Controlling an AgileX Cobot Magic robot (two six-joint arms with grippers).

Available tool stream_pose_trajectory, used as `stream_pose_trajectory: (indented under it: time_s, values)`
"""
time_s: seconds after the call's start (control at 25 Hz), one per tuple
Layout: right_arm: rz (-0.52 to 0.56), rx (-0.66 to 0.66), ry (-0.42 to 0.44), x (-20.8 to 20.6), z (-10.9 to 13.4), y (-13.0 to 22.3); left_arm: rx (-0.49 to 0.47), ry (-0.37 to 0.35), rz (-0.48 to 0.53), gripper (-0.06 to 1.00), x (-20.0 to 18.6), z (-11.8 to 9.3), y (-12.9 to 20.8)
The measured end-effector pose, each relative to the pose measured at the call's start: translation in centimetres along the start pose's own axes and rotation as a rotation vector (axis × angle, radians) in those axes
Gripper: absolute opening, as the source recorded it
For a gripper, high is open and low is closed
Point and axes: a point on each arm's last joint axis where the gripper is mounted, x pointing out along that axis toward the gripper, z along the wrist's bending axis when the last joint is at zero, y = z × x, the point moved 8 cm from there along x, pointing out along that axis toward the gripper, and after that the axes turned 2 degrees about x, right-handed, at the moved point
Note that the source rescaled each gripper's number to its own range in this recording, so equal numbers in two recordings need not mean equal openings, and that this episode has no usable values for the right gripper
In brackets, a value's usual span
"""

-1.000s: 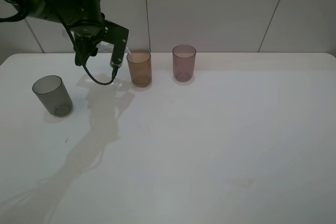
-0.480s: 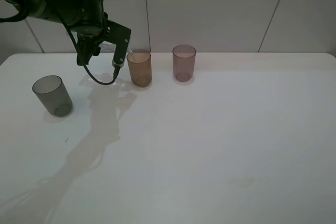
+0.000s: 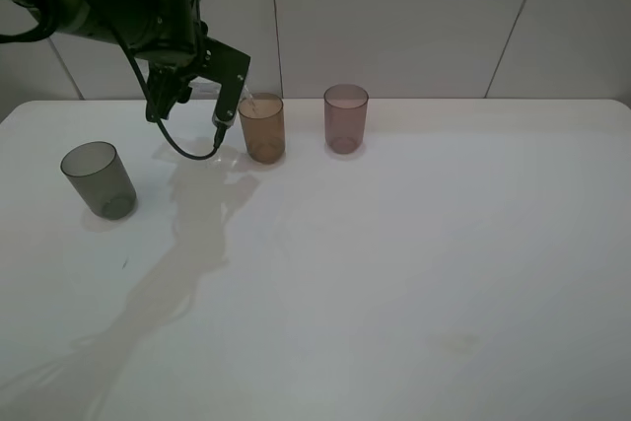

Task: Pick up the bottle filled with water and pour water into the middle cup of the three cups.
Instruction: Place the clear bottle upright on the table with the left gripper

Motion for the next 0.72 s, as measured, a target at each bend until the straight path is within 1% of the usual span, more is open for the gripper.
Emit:
stream_pose_trajectory:
  time_s: [0.72]
  values:
    - [0.000, 0.000, 0.000, 0.00, 0.00, 0.00, 0.030, -0.009, -0.005, 0.01, 0.00, 0.16, -0.10]
